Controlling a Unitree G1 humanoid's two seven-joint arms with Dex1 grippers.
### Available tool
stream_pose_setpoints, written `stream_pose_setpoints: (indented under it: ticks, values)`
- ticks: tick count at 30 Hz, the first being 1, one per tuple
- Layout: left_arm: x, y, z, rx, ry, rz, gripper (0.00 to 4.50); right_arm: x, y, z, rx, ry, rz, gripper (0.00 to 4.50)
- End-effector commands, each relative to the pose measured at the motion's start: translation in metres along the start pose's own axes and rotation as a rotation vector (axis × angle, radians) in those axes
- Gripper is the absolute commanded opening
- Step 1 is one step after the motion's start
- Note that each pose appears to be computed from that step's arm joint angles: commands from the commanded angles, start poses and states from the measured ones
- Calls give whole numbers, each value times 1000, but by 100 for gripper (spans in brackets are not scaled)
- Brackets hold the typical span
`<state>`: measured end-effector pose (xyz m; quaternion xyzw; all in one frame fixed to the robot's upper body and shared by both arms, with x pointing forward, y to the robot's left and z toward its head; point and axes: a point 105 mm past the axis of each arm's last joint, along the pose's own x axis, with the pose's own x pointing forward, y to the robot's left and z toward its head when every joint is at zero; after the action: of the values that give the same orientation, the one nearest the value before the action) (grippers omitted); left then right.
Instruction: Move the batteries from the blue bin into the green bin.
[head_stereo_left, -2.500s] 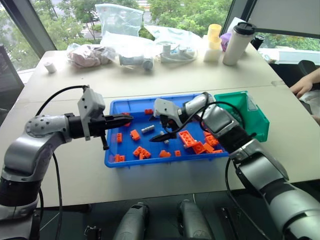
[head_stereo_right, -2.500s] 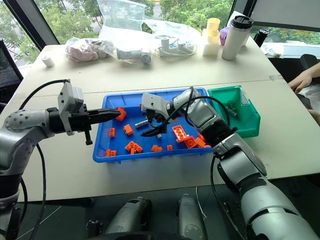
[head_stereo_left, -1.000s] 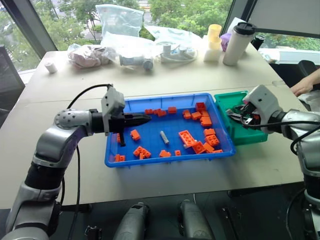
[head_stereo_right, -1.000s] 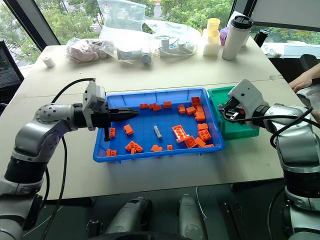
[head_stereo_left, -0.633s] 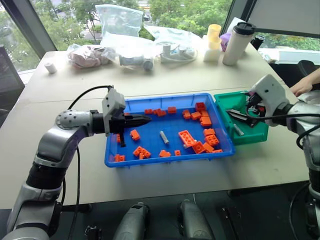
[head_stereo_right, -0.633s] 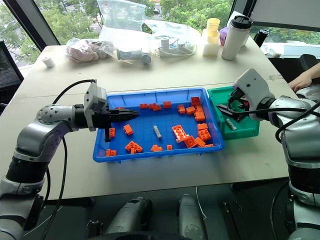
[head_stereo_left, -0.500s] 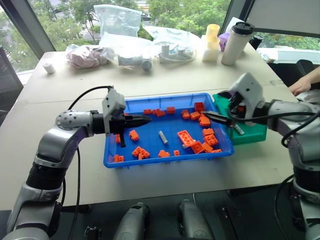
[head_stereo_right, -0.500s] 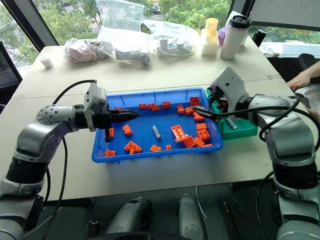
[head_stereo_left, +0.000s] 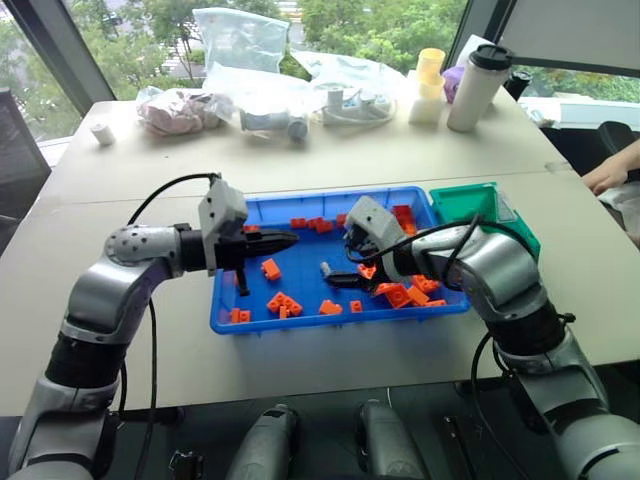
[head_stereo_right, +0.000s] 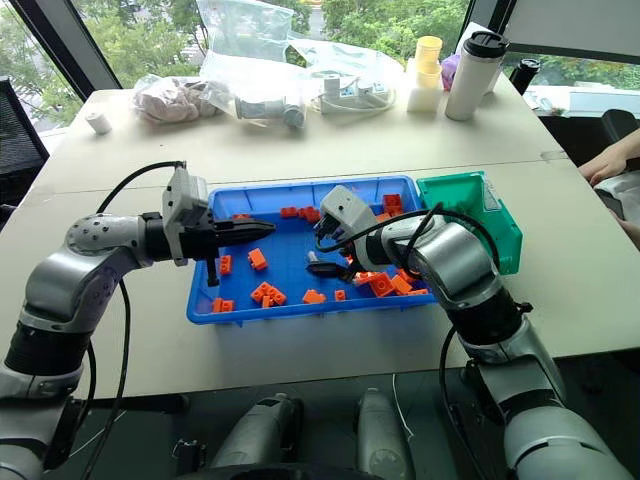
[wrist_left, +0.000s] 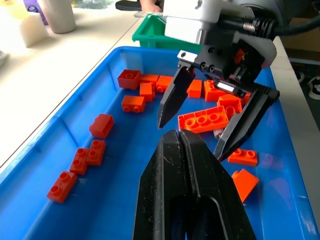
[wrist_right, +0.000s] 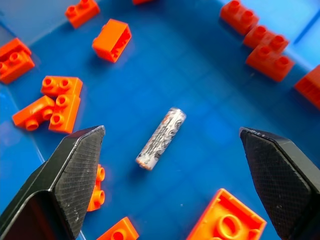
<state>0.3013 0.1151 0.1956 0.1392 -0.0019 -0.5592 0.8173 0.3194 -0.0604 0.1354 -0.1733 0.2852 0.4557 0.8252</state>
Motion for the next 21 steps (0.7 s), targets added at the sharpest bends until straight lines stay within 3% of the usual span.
stream_pose_setpoints:
  ticks: [1, 8, 12, 18, 21]
  values:
    - [-6, -1, 11, 37, -20, 24, 0, 9, 4, 9, -41, -5, 8, 444]
    - [-7, -4, 10, 29, -18, 41, 0, 26, -4, 2, -114, 57, -61, 444]
    - [-8, -3, 9, 30, -17, 50, 0, 28, -6, -1, -169, 82, -82, 319]
    - [-6, -3, 8, 32, -19, 50, 0, 17, -11, 12, -193, 36, -110, 7]
    - [-4, -3, 9, 32, -24, 43, 0, -11, -24, 44, -134, -111, -160, 7]
